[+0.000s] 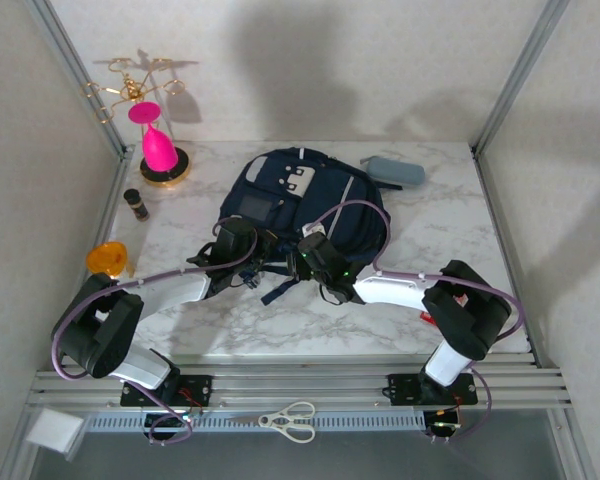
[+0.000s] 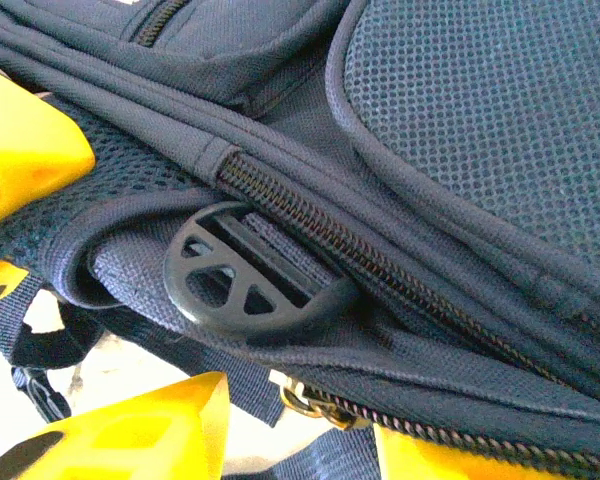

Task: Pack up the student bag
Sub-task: Zip the student bag at the center of the table.

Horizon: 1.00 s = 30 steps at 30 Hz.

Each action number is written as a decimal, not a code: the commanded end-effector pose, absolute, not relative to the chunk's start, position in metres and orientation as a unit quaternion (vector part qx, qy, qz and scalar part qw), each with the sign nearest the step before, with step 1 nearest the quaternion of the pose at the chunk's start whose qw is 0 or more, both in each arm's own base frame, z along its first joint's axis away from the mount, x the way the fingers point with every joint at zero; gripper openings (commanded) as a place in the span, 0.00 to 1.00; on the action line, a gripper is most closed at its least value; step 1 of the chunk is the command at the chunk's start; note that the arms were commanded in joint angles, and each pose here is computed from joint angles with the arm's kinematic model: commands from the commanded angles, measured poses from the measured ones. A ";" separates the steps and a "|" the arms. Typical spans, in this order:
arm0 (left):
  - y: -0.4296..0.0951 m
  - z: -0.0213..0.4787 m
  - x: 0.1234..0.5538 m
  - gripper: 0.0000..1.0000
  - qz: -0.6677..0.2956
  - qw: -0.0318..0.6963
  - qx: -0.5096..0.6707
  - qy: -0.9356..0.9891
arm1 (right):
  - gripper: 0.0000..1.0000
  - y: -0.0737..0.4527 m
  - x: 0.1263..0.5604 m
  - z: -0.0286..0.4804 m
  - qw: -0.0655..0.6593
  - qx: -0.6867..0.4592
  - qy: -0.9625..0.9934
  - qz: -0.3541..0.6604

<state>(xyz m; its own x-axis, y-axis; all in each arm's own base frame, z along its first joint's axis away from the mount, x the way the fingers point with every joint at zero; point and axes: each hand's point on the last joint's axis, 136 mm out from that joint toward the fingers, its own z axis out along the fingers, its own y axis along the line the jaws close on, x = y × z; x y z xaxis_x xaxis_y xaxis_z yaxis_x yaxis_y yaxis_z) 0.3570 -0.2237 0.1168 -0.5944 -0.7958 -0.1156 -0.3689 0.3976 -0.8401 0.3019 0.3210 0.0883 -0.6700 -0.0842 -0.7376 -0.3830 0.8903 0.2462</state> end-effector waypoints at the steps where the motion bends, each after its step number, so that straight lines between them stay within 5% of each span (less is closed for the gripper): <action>1: -0.245 0.183 0.371 0.00 -0.483 0.298 -0.327 0.756 | 0.41 0.321 0.317 0.101 0.434 -0.131 0.870 0.194; 20: -0.189 0.169 0.387 0.00 -0.408 0.344 -0.367 0.762 | 0.00 0.286 0.288 0.098 0.384 -0.089 0.900 0.185; 30: -0.122 0.148 0.420 0.00 -0.317 0.374 -0.375 0.787 | 0.00 0.243 0.256 0.081 0.314 -0.049 0.938 0.139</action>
